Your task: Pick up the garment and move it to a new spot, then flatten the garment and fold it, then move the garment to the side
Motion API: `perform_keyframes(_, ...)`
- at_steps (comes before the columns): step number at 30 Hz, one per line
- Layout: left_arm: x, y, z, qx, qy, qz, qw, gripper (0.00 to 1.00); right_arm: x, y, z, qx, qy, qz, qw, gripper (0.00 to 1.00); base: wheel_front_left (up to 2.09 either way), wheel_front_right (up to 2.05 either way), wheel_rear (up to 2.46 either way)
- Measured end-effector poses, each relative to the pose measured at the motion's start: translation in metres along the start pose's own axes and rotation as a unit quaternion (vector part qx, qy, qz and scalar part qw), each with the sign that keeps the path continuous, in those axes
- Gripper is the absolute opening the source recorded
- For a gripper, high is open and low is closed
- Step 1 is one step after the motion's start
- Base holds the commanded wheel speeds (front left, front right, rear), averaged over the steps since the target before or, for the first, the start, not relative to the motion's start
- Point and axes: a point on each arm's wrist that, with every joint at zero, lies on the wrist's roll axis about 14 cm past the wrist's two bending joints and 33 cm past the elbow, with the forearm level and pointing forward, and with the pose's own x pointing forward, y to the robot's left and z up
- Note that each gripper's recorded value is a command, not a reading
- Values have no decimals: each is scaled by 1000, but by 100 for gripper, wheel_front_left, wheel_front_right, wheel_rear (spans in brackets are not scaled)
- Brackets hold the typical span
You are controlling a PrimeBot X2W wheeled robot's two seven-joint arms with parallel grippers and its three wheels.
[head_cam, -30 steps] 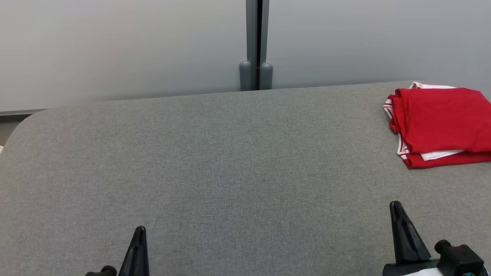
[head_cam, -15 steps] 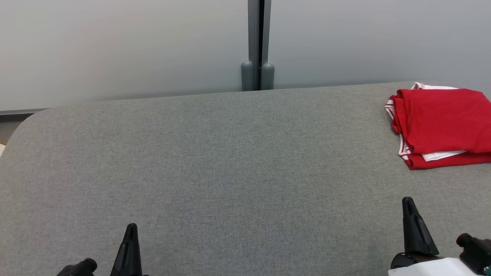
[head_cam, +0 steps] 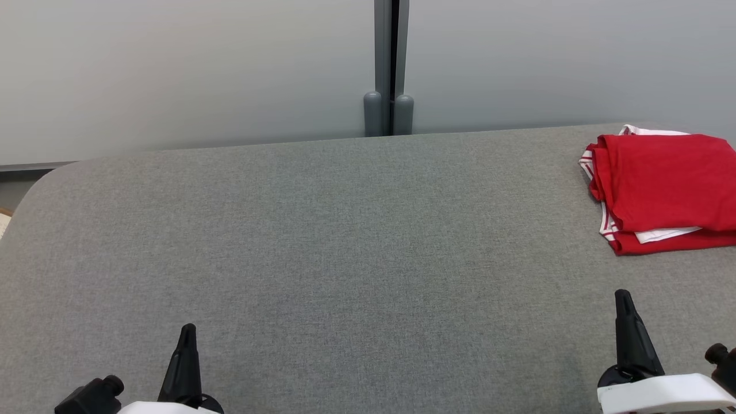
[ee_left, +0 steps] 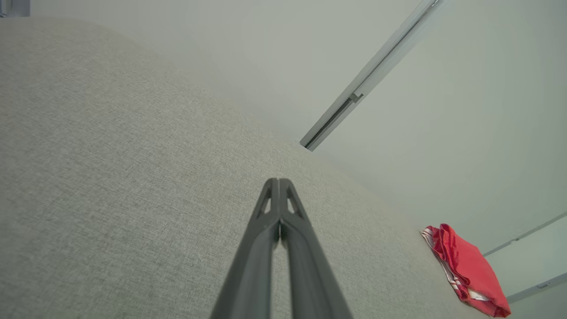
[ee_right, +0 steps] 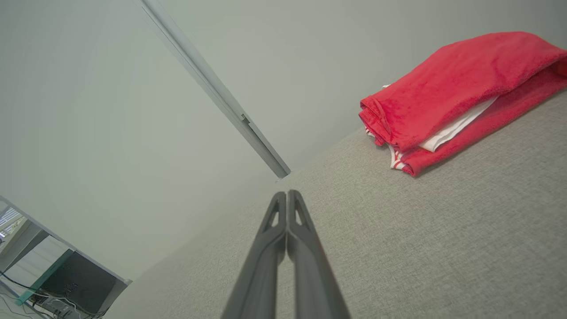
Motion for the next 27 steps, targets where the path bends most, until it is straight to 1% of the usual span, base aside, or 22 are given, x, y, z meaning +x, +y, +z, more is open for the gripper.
perform_keyframes(13, 9, 1, 7, -87, 2, 0, 996, 0, 6, -5, 5, 88, -1, -12, 996, 0, 0, 0, 0)
perform_keyframes(27, 16, 2, 14, -167, 3, -2, 986, 0, 13, -6, 9, 173, -1, -17, 985, 0, 0, 0, 0)
